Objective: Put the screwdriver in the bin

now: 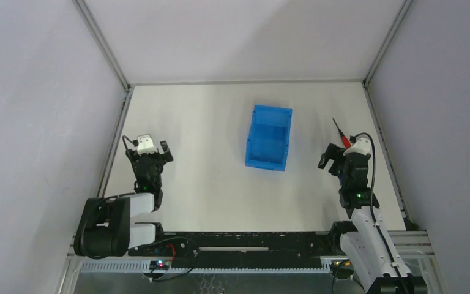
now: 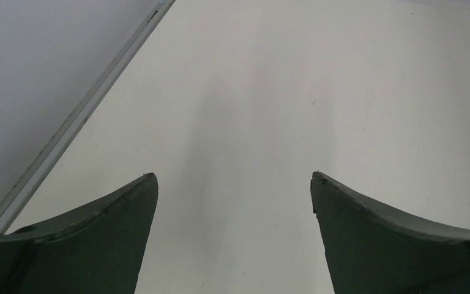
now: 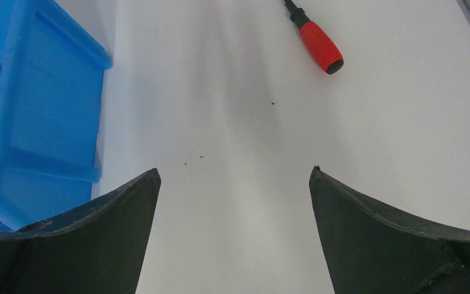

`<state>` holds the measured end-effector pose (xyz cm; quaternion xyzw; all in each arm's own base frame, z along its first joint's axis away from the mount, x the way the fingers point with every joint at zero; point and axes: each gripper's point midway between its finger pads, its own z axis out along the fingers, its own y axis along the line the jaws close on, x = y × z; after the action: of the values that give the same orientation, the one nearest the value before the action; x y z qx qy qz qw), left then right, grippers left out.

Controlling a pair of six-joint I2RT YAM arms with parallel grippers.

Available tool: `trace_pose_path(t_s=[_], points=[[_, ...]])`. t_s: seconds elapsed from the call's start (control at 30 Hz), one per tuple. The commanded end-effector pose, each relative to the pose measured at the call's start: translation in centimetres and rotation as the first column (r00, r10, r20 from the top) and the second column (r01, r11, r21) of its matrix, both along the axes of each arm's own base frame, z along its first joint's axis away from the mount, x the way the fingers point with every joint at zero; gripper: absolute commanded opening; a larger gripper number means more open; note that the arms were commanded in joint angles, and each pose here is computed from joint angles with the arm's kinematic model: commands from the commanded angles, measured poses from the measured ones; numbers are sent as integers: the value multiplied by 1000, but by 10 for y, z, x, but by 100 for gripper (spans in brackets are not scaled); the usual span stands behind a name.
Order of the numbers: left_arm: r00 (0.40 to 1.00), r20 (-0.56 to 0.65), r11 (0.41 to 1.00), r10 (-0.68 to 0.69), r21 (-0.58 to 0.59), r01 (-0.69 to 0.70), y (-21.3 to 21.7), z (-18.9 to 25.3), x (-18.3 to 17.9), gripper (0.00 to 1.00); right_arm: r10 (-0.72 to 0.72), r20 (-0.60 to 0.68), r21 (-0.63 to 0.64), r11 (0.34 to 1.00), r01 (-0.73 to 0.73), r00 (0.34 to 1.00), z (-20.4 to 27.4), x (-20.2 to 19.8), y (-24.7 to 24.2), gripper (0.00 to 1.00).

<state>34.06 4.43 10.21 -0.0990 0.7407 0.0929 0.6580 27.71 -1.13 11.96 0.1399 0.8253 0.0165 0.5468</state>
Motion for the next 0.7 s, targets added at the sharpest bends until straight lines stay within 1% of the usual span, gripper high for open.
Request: trace_pose_path(t_s=[0.0, 0.13, 0.27, 0.3, 0.33, 0.37, 0.4, 0.5, 0.6, 0.67], points=[[994, 107, 1000, -5, 8, 4, 1, 33, 13, 100, -1, 73, 21, 1000, -1, 997, 23, 8, 5, 100], [994, 107, 1000, -5, 8, 4, 1, 33, 13, 100, -15, 86, 1, 1000, 15, 996, 47, 15, 1, 100], [994, 108, 1000, -5, 8, 4, 1, 33, 13, 100, -59, 25, -85, 994, 61, 998, 79, 30, -15, 100], [994, 109, 1000, -5, 8, 4, 1, 33, 13, 100, -57, -5, -107, 993, 57, 998, 84, 36, -18, 100], [994, 108, 1000, -5, 8, 4, 1, 33, 13, 100, -56, -70, -123, 991, 47, 996, 83, 43, -20, 100], [994, 109, 1000, -5, 8, 4, 1, 33, 13, 100, -80, -107, -127, 990, 66, 991, 86, 49, -30, 100], [994, 107, 1000, -5, 8, 4, 1, 33, 13, 100, -72, -142, -126, 991, 55, 987, 89, 57, -34, 100], [994, 105, 1000, -5, 8, 4, 1, 32, 13, 100, 39, -228, -101, 993, -64, 973, 89, 86, -35, 100], [994, 107, 1000, -5, 8, 4, 1, 33, 13, 100, 95, -346, -101, 985, -138, 933, 73, 110, -42, 100], [994, 107, 1000, -5, 8, 4, 1, 33, 13, 100, 100, -419, -109, 981, -160, 903, 55, 124, -51, 100]])
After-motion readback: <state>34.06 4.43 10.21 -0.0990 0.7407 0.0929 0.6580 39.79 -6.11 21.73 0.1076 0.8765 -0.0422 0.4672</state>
